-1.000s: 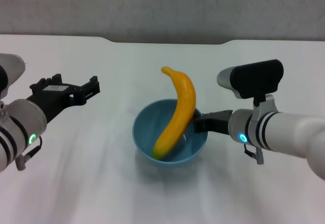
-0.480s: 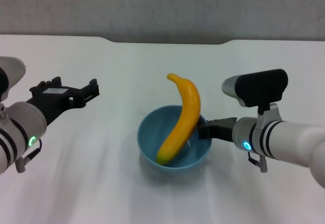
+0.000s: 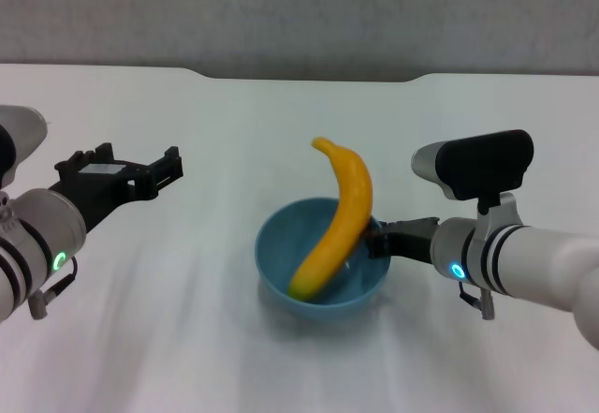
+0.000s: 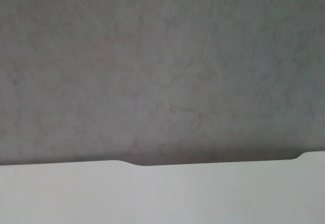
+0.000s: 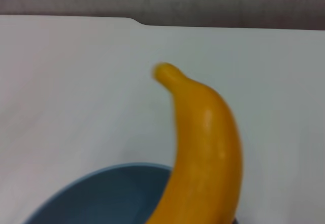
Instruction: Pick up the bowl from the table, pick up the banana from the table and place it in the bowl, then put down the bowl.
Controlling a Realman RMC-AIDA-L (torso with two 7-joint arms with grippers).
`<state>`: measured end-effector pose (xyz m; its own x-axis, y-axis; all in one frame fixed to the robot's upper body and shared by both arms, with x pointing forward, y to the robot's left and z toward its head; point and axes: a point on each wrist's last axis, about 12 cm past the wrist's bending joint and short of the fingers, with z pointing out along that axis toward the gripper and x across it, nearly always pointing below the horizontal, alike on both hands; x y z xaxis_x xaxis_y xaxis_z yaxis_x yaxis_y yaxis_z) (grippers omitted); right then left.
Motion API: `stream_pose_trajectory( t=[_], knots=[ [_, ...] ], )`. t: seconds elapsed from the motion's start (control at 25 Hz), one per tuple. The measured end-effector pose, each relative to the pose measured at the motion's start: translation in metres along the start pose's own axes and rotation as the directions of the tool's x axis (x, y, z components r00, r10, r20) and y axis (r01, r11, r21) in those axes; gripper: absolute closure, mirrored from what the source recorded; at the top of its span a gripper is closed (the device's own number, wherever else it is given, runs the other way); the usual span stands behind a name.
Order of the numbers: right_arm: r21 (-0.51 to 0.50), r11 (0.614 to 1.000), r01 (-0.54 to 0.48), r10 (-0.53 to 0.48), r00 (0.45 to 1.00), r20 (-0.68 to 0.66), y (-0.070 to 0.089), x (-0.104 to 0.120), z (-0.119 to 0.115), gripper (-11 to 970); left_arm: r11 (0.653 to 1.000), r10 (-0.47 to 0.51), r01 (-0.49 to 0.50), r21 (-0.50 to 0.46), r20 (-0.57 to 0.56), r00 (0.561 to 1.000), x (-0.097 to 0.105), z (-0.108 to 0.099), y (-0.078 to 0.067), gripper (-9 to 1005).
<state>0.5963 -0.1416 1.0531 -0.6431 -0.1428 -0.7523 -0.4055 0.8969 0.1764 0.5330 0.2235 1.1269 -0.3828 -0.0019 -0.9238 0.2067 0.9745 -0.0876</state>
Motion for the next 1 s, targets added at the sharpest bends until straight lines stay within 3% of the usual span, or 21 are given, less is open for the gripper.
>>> stream_pose_trajectory(
  t=[0.44,0.64,0.76,1.0],
  knots=[
    [-0.018,0.999,0.04,-0.039,0.998,0.043,0.005,0.004,-0.003,775,1.0,-0.004,0.004,-0.007,-0.007,1.0,0.003,-0.001,0.002,104],
    [-0.038,0.998,0.058,-0.055,0.997,0.061,0.013,0.01,-0.016,523,1.0,-0.005,0.005,-0.011,-0.012,1.0,0.005,-0.001,0.003,104],
    [-0.029,0.998,0.058,-0.056,0.996,0.066,0.011,0.014,-0.024,276,1.0,-0.006,0.006,-0.013,-0.012,1.0,0.006,-0.002,0.004,104],
    [0.022,0.998,0.065,-0.068,0.988,0.139,0.002,0.018,-0.05,83,1.0,-0.011,0.01,-0.019,-0.011,1.0,0.006,-0.003,0.006,105]
  ],
)
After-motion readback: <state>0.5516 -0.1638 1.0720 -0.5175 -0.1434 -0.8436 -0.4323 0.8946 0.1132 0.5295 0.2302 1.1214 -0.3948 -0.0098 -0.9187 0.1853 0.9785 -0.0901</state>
